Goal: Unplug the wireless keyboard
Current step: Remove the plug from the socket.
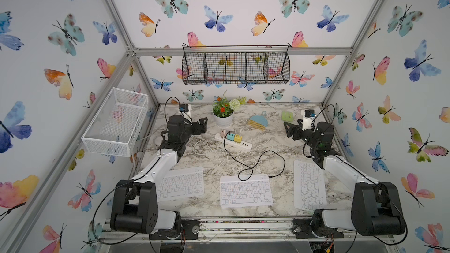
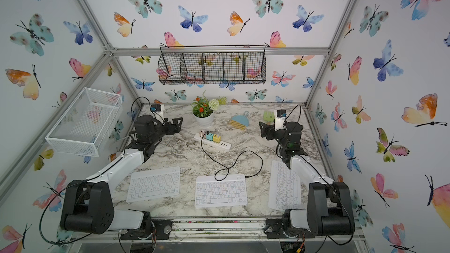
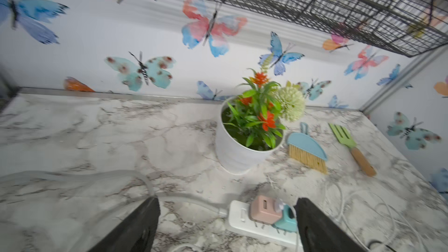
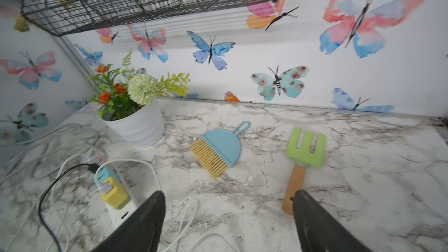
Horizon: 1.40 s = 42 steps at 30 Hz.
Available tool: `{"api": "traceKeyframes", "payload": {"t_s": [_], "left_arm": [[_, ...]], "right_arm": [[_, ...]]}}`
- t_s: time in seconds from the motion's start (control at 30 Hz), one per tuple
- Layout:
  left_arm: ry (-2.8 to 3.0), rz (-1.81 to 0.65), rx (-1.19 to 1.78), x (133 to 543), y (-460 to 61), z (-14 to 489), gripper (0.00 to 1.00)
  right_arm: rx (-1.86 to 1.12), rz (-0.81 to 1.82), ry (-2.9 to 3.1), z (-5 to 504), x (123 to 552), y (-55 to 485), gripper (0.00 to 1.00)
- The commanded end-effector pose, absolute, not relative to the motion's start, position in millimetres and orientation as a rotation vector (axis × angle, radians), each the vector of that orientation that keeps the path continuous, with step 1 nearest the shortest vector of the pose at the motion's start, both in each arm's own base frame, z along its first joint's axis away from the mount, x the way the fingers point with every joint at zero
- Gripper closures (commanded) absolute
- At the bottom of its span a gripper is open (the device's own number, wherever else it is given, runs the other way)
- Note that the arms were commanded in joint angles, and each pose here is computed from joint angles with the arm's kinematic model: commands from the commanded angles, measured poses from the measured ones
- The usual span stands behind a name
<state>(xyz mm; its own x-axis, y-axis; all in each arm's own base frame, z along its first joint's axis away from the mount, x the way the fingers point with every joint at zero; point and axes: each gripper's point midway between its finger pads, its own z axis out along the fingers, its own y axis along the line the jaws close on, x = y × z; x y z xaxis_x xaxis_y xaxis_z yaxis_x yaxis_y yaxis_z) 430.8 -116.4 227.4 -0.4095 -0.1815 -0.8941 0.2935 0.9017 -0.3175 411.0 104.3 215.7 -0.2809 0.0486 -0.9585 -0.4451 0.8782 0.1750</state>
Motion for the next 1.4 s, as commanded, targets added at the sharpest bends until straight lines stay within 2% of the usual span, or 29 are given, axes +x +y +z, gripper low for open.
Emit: {"api": "traceKeyframes", "payload": {"t_s": [0.0,0.23,0.5,0.8,1.13,1.37], "left_arm": [[2.049,-0.724,0.085,415,-151,204,0.11],[2.125,-0.853,0.012,407,-181,177,0.11],[2.171,-0.908,-0.011,410,-204,157,0.09],[2.224,-0.916,-0.056,416,-218,132,0.07],[2.24,-0.885,-0.055,419,-239,117,0.07],[2.265,-0.808,-0.152,424,-238,102,0.12]], "right_arm": [[-0.465,0.698,1.803,205,388,139,0.18],[-0.68,0.788,1.781,187,372,187,0.23],[-1.022,0.712,1.778,149,371,252,0.22],[-1.296,0.613,1.697,115,382,293,0.22],[-1.387,0.577,1.679,89,405,315,0.23],[-1.416,0.592,1.687,74,410,325,0.25]]}}
